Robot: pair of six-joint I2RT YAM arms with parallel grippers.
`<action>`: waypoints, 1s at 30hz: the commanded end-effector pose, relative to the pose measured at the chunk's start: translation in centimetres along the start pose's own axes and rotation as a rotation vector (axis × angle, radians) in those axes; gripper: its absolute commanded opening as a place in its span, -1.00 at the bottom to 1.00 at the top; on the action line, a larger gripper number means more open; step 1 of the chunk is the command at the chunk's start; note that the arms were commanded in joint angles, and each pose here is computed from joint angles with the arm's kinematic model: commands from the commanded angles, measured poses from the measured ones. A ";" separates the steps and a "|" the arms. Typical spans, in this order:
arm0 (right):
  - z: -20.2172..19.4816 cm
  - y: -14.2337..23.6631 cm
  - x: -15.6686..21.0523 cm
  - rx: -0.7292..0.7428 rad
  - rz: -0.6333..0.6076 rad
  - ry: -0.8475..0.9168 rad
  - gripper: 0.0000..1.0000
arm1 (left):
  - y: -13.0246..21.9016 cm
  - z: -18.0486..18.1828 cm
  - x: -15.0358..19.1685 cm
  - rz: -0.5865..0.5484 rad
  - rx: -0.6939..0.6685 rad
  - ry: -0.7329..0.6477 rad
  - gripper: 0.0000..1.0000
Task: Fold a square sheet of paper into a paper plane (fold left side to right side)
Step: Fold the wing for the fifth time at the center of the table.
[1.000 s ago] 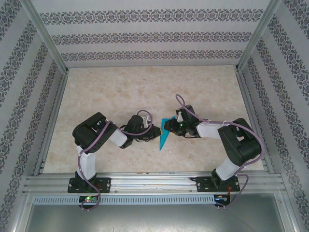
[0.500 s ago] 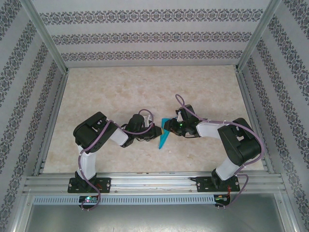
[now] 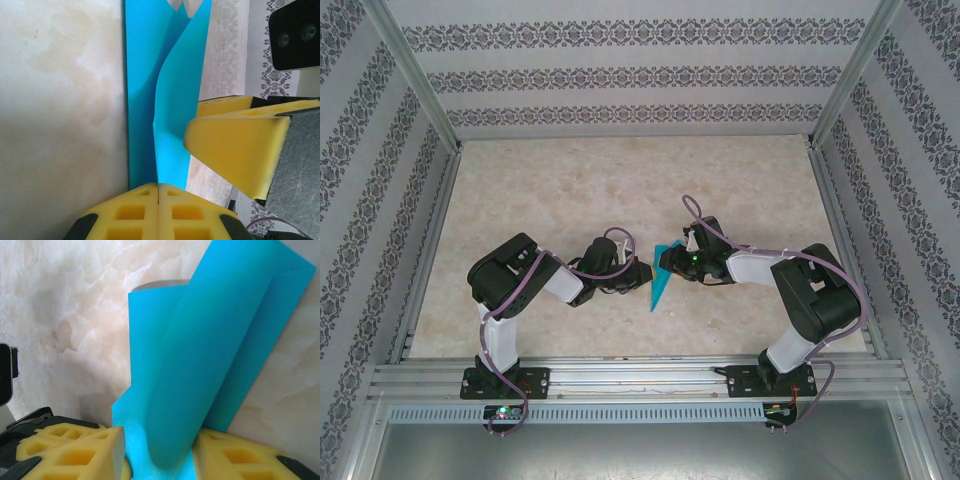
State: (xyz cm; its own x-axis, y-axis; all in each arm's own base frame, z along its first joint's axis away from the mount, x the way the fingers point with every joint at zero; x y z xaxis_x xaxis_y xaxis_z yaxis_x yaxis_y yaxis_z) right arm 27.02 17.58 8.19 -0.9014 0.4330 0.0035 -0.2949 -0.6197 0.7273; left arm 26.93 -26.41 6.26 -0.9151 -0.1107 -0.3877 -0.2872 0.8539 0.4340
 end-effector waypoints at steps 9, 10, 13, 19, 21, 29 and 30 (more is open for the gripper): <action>-0.6 0.1 0.4 0.026 -0.008 0.002 -0.15 | -0.3 2.7 1.6 0.084 -0.141 0.036 -0.99; -0.5 0.1 0.4 0.017 -0.010 0.000 -0.15 | -0.4 2.7 1.6 0.088 -0.144 0.035 -1.00; -0.3 0.3 0.3 0.001 -0.012 -0.003 -0.16 | -0.6 2.7 1.7 0.101 -0.152 0.032 -1.00; -0.1 0.5 0.2 -0.011 -0.020 -0.006 -0.19 | -0.8 2.9 1.8 0.117 -0.178 0.033 -1.00; -0.1 0.6 0.2 -0.015 -0.023 -0.008 -0.20 | -0.9 3.1 2.0 0.123 -0.186 0.039 -1.00; 0.1 1.0 0.2 -0.031 -0.026 -0.007 -0.17 | -1.0 3.3 2.1 0.134 -0.204 0.046 -1.00; 0.1 1.0 0.2 -0.033 -0.026 -0.006 -0.17 | -1.0 3.3 2.1 0.136 -0.207 0.048 -1.00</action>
State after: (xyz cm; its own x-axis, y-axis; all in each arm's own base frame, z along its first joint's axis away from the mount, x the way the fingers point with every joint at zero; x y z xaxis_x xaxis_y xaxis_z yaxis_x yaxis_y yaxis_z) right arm 26.64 17.36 8.48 -0.8959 0.4443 0.0021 -0.3085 -0.6255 0.7166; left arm 27.27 -26.88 6.28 -0.9319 -0.0658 -0.3567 -0.2432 0.8430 0.4798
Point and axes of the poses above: each hand's point on the last joint's axis, 136 mm out from that joint toward the fingers, its own y axis back along the fingers, its own z axis along the line the jaws close on, x = y × z, the point moved 8 cm from there along y, back along the fingers, and after that the axes turned 15 degrees about -y, right-handed, at the moved point
